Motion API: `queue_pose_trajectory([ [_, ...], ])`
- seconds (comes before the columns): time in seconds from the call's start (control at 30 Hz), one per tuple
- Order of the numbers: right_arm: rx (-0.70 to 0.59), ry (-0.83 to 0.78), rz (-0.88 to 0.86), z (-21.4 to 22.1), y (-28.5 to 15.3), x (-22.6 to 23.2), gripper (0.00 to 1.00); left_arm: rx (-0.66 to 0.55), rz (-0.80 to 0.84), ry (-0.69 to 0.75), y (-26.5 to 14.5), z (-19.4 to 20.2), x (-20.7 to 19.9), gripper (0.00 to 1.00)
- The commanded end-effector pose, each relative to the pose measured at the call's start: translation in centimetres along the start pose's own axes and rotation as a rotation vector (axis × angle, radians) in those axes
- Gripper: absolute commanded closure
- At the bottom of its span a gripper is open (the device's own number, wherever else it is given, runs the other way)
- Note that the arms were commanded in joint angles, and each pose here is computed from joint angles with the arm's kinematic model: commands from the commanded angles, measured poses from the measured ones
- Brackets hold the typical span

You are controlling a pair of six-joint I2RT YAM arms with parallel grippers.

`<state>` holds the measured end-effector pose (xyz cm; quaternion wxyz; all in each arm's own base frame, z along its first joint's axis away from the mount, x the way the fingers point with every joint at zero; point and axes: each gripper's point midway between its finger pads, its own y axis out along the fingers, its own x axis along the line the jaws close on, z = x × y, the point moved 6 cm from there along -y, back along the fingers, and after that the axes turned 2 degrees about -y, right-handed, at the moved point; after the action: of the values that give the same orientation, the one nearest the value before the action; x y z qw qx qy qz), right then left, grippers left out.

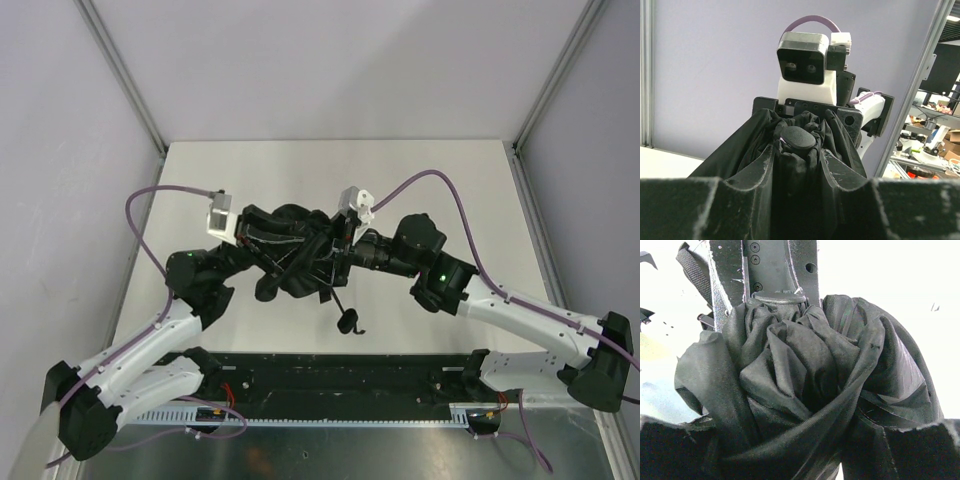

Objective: Put away the umbrella

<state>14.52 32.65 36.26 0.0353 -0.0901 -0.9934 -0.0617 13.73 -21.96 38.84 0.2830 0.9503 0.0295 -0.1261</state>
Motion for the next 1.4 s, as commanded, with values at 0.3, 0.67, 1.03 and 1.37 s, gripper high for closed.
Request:
queue_pose_trajectory([
  [0.3, -0.003, 0.024, 0.046, 0.7, -4.6, 0.4, 1.00, -0.109, 0.099, -0.019, 1.4, -2.4, -2.7, 0.16],
  [0.67, -0.098, -0.005, 0.350, -2.8, -10.8, -4.0, 1.00, -0.102, -0.123, 0.018, 0.4, -5.6, 1.1, 0.01],
  [1.03, 0.318, -0.558, 1.418, -7.8, -17.0, -21.2, 1.00, 0.056, -0.706, 0.163, -7.1, -5.3, 4.3, 0.02],
  [1.37, 0.779, -1.168, 1.388, 0.5, -8.1, -29.5, 1.00, 0.064, -0.894, 0.065, -11.8, -1.3, 3.4, 0.02],
])
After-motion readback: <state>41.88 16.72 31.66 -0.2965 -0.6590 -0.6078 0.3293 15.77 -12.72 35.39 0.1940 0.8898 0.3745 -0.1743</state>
